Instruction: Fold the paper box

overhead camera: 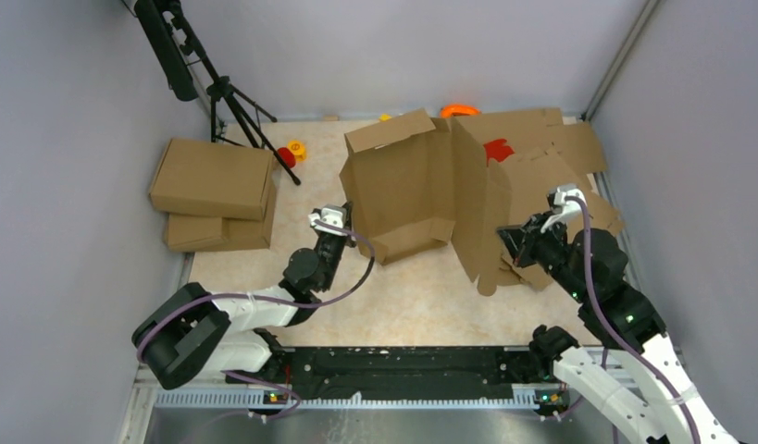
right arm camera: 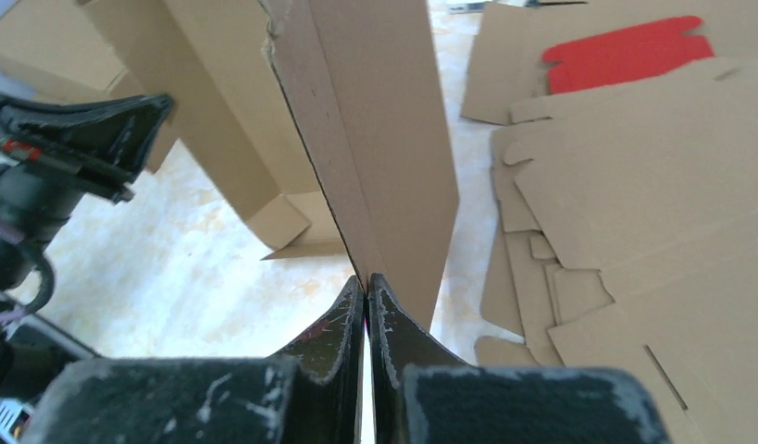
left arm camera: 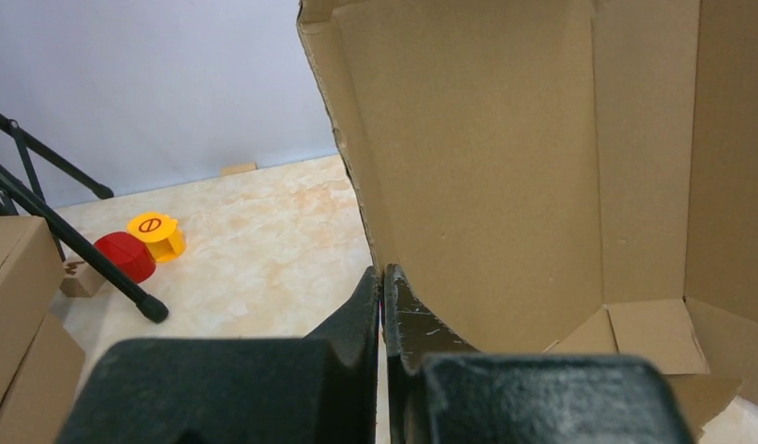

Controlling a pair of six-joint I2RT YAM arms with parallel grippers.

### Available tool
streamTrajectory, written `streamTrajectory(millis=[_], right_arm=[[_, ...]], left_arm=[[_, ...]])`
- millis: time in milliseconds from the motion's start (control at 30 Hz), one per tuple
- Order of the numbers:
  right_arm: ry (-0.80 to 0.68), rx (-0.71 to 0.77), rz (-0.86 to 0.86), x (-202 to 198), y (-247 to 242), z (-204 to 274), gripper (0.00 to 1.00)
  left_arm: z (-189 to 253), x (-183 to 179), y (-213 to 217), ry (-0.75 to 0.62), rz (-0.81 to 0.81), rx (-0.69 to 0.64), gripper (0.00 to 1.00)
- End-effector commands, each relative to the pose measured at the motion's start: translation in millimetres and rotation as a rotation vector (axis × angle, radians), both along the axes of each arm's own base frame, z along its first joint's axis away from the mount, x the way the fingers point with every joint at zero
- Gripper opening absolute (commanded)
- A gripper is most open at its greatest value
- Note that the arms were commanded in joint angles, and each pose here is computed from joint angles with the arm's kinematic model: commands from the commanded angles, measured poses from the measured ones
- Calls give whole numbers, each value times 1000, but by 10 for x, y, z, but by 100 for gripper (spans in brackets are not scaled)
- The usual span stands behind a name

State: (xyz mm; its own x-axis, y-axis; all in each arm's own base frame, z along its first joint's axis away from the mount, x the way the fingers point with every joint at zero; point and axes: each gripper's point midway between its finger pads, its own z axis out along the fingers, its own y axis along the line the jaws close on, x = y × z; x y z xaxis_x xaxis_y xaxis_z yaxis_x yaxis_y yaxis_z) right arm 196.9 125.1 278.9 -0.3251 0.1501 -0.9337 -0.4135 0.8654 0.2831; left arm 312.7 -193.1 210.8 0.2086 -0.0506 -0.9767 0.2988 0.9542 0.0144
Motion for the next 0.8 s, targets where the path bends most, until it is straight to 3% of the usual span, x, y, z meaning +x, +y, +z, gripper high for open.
streamTrajectory(millis=[0, 167, 400, 767], right_arm=[[120, -36, -159, 58, -230, -274, 0], [236, 22, -186, 98, -134, -608, 0], [286, -14, -357, 159, -384, -818, 0], [209, 40, -86, 104, 44, -717, 0]], left_arm=[[133, -34, 80, -41, 27, 1, 0], [113, -62, 129, -42, 37, 0, 0], [168, -52, 123, -63, 38, 17, 0], [-199, 42, 160, 96, 104, -40, 0]])
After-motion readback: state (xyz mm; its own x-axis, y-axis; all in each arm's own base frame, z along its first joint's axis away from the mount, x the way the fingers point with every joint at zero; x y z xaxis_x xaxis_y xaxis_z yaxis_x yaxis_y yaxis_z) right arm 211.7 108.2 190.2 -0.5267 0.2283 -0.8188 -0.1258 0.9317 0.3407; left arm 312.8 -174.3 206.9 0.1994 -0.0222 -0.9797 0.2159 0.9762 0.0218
